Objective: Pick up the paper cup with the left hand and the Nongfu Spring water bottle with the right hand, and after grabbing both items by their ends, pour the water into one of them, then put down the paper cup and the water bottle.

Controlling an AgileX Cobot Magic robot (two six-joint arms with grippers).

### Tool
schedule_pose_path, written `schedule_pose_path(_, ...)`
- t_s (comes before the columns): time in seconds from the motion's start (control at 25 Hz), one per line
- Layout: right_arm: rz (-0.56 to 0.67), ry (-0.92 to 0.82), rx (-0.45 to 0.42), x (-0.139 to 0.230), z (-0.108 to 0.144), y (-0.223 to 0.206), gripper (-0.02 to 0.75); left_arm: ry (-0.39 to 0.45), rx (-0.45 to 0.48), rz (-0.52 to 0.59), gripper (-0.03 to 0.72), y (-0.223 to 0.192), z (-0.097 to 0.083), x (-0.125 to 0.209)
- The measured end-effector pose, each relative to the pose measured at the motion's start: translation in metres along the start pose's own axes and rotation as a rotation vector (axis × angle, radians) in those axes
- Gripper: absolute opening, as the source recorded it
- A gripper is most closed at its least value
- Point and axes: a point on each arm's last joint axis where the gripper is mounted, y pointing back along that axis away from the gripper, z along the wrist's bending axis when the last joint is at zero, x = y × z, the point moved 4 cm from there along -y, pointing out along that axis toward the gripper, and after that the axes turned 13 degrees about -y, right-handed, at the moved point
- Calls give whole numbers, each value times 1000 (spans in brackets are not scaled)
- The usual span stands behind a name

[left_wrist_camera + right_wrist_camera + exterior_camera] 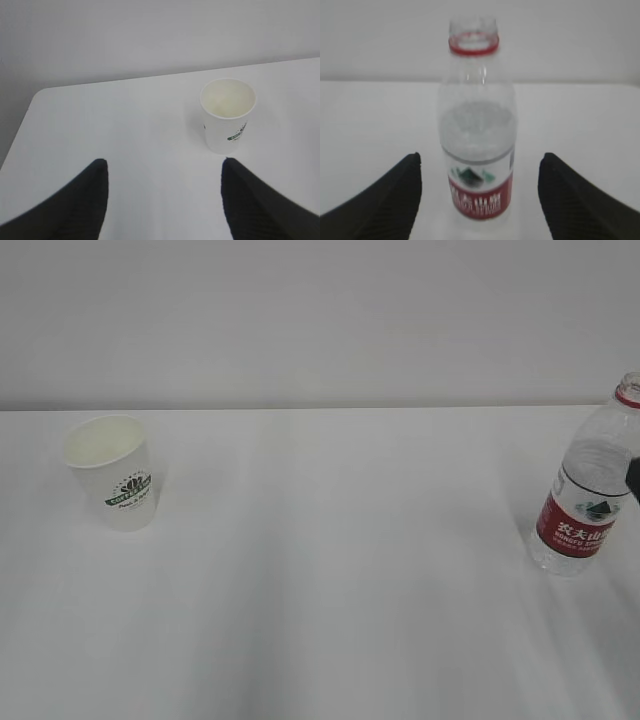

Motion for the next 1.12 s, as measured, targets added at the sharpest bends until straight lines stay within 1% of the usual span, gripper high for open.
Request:
schedule_pose_path(0.12, 54, -27, 14, 30, -7, 14, 549, 0, 0, 0, 516, 0, 0, 0)
schedule_pose_path(0.2, 74, -42, 19, 42, -10, 21, 549, -4, -1, 6, 516, -1, 0, 0)
schedule_pose_path(0.44, 85, -47, 11, 44, -9, 21, 549, -12, 6, 43, 516, -8, 0, 3)
schedule_pose_path(0.56, 67, -48, 7, 41, -8, 21, 532, -12, 8, 50, 516, -11, 0, 3)
schedule_pose_path(0.84, 30, -45, -9, 36, -6, 21, 516, -24, -18, -55, 516, -24, 4, -14)
schedule_pose_path(0.96, -10, -35, -29, 31, -4, 21, 515, -30, -18, -69, 516, -38, 4, -19)
schedule_pose_path(1.12, -59, -23, -55, 25, 0, 21, 515, -8, -25, -151, 516, -58, 5, -32)
